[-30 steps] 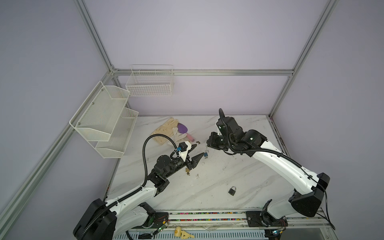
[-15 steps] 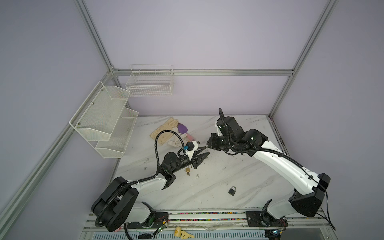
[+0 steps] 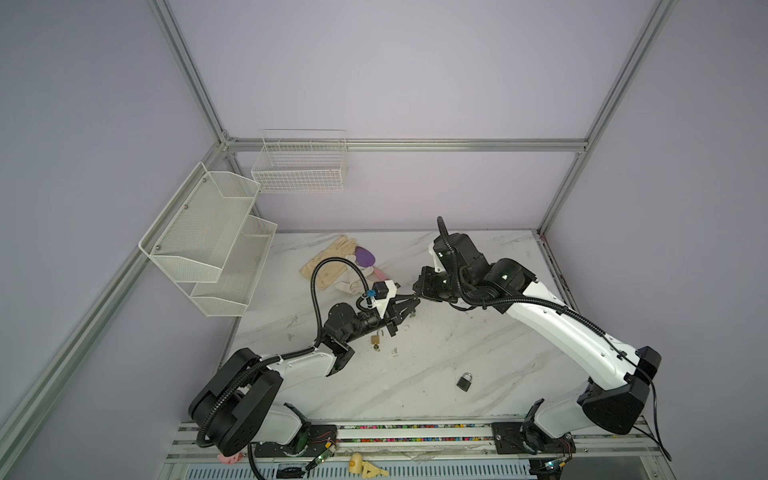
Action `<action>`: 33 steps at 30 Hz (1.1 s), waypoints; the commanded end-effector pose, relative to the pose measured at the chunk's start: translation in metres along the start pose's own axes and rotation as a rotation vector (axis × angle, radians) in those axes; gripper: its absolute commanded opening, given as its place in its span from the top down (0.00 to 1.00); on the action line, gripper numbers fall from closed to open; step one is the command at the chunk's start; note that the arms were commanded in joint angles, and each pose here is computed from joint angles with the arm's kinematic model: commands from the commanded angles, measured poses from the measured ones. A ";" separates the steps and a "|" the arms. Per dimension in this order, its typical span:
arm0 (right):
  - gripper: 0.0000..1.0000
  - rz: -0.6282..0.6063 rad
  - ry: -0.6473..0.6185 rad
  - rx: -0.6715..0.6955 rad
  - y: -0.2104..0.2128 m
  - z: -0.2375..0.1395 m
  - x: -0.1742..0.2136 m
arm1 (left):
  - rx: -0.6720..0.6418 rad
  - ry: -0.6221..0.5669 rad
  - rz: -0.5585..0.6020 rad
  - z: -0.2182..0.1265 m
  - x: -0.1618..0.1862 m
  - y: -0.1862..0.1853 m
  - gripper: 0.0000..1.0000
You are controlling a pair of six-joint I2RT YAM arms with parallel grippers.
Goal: Unlock with the key
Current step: 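Close the left gripper on the key blade hanging from the right gripper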
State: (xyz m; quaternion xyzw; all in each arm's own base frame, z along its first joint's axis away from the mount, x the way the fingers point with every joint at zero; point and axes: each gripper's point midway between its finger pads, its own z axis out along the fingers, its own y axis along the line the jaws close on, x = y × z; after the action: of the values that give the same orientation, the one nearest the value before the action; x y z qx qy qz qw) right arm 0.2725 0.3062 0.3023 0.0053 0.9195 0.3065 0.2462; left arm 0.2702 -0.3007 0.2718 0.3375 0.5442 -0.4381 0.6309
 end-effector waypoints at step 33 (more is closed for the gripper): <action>0.36 -0.403 -0.073 -0.408 0.036 -0.028 0.009 | 0.089 0.238 -0.041 -0.015 -0.034 -0.005 1.00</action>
State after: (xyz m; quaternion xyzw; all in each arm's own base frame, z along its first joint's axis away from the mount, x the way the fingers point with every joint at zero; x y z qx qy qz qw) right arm 0.2545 0.3055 0.3204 -0.1487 0.8571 0.3854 0.3077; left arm 0.2641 -0.2808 0.2694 0.3742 0.6280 -0.4231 0.5353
